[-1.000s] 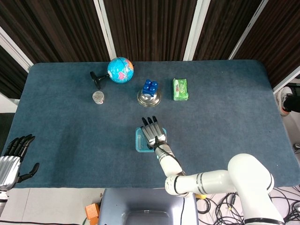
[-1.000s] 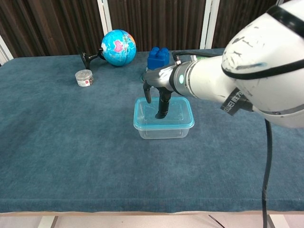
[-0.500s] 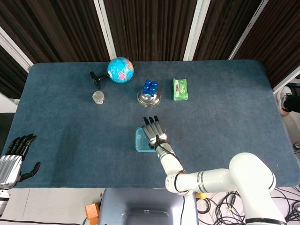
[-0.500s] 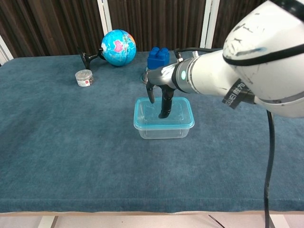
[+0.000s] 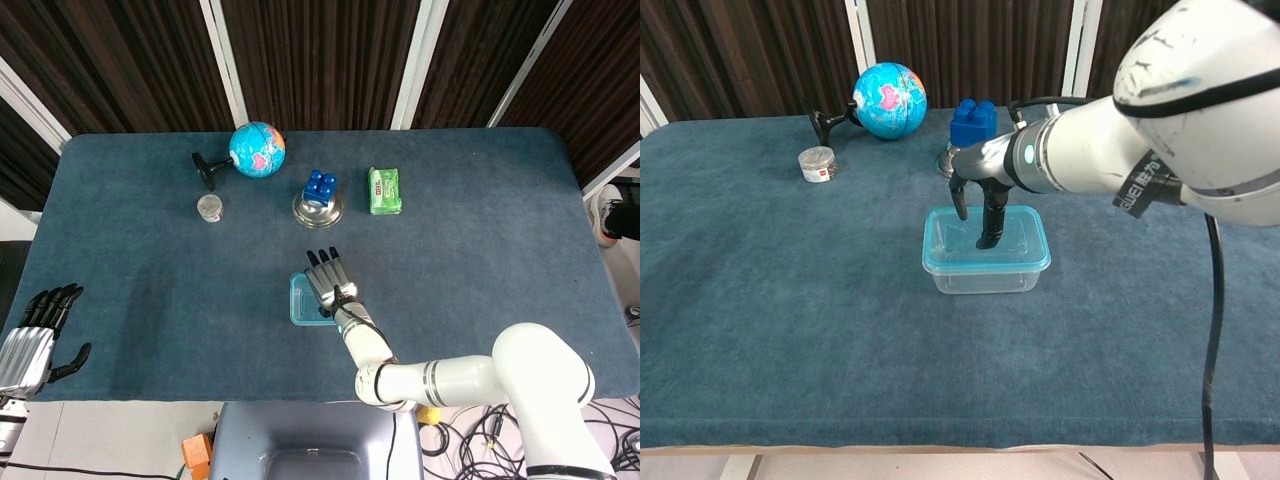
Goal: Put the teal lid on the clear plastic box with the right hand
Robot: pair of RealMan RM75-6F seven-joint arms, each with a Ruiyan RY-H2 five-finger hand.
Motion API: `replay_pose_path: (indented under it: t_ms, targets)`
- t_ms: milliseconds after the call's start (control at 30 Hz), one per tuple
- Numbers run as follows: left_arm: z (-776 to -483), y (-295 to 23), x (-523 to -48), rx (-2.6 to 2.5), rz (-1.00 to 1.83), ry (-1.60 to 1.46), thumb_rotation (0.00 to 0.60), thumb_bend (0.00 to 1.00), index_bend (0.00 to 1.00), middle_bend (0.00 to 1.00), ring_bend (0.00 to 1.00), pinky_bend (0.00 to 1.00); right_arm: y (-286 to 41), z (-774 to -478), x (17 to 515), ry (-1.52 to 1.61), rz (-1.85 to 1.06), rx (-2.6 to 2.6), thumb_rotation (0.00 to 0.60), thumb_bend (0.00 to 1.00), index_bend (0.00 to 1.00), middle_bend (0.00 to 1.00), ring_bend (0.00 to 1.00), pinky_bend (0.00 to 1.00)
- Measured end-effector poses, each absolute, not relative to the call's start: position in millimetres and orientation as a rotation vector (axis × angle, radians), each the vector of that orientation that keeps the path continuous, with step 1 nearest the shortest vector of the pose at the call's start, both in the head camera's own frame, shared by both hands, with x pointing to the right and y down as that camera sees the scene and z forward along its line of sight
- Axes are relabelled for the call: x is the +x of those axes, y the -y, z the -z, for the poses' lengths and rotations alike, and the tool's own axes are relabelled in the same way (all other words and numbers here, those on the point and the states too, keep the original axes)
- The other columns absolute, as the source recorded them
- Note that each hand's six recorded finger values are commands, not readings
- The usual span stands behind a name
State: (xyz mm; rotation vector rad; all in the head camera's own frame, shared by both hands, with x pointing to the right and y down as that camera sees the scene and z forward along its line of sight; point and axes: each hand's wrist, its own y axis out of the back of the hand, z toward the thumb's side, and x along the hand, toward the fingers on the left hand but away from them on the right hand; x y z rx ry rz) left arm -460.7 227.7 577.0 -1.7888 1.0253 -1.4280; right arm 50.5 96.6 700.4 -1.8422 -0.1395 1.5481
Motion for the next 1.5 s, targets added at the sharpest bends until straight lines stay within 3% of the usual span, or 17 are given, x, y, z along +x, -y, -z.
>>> replay_pose_path:
  t_ms: [700,1200,1300,1400,1500]
  targets:
    - [-581.3,-226.2,-457.1,-1.789,1.435,-1.016,0.600,0.36,0.00,0.05,0.04,0.04,-91.6,-701.8,56.6,0.128,-1.561,-1.871,0.600,0.00,0.39,0.00,0.00,0.00]
    - [-579.5,-228.2,-453.6,-1.797,1.418,-1.009,0.600,0.36,0.00,0.05,0.04,0.04,-82.1,-648.9,64.5,0.227,-1.386,-1.919,0.600,0.03,0.40,0.01,0.00,0.00]
    - [-579.2,-228.8,-452.8,-1.799,1.415,-1.006,0.600,0.36,0.00,0.05,0.04,0.04,-87.7,-640.6,70.7,0.214,-1.335,-1.933,0.600,0.08,0.40,0.05,0.00,0.00]
    - [-579.0,-229.4,-451.5,-1.801,1.411,-1.001,0.600,0.36,0.00,0.05,0.04,0.04,-94.4,-636.0,79.2,0.207,-1.289,-1.946,0.600,0.18,0.34,0.19,0.03,0.01]
    - [-579.0,-229.8,-450.7,-1.801,1.410,-1.000,0.600,0.36,0.00,0.05,0.04,0.05,-101.4,-635.3,87.7,0.207,-1.250,-1.962,0.600,0.23,0.34,0.38,0.29,0.24]
